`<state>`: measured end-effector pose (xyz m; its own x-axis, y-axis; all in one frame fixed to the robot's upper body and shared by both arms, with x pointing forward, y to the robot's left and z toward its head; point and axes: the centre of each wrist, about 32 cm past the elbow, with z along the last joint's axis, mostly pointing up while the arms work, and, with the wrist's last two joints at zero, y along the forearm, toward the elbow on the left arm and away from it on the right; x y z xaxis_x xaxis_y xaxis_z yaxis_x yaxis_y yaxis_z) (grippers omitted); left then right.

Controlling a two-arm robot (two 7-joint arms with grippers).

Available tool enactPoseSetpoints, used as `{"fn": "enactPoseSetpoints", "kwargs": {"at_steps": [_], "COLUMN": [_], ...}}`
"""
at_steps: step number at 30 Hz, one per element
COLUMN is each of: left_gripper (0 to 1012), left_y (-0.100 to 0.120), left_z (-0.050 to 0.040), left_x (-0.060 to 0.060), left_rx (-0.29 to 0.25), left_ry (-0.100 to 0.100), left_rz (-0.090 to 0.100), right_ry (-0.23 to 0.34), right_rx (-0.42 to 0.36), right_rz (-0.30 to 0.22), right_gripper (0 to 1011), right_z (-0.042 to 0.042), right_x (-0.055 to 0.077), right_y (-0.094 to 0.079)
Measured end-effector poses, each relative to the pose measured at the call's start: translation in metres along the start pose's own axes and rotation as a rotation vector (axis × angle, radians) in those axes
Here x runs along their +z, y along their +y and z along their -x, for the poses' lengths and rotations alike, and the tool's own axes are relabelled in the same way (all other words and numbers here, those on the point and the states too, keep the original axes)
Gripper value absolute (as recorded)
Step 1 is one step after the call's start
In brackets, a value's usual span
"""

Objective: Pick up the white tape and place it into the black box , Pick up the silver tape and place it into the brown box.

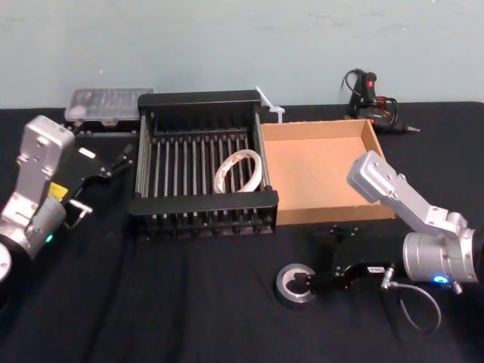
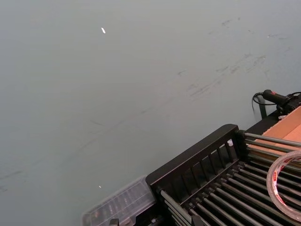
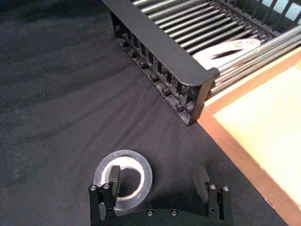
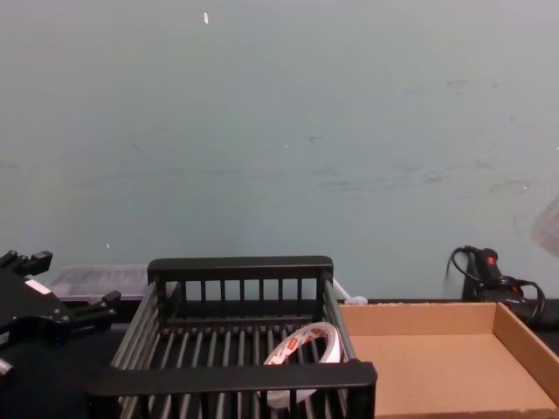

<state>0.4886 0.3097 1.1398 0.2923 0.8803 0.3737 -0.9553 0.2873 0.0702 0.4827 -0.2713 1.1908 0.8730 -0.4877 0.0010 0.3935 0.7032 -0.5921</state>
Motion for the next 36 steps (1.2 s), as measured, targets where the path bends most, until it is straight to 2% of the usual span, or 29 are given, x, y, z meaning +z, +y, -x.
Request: {"fn": "enactPoseSetpoints", "kwargs": {"at_steps": [18,36], "left_gripper": [1002,1001], "left_y": [0.000,0.000], "left_z": [0.0000,0.0000], "left_x": [0.000,0.000], "left_rx": [0.000,0.000], "left_ry": [0.000,0.000], "left_rz": [0.000,0.000], "right_ry": [0.018,0.019], "right_rx": [0.003,0.004], "right_rz": [0.041,0.043], "right_gripper": [1002,985], "right_z": [-0.0033,-0.0034], "right_x": [-0.003,-0.003], "right_y": [0.015,0.016]}}
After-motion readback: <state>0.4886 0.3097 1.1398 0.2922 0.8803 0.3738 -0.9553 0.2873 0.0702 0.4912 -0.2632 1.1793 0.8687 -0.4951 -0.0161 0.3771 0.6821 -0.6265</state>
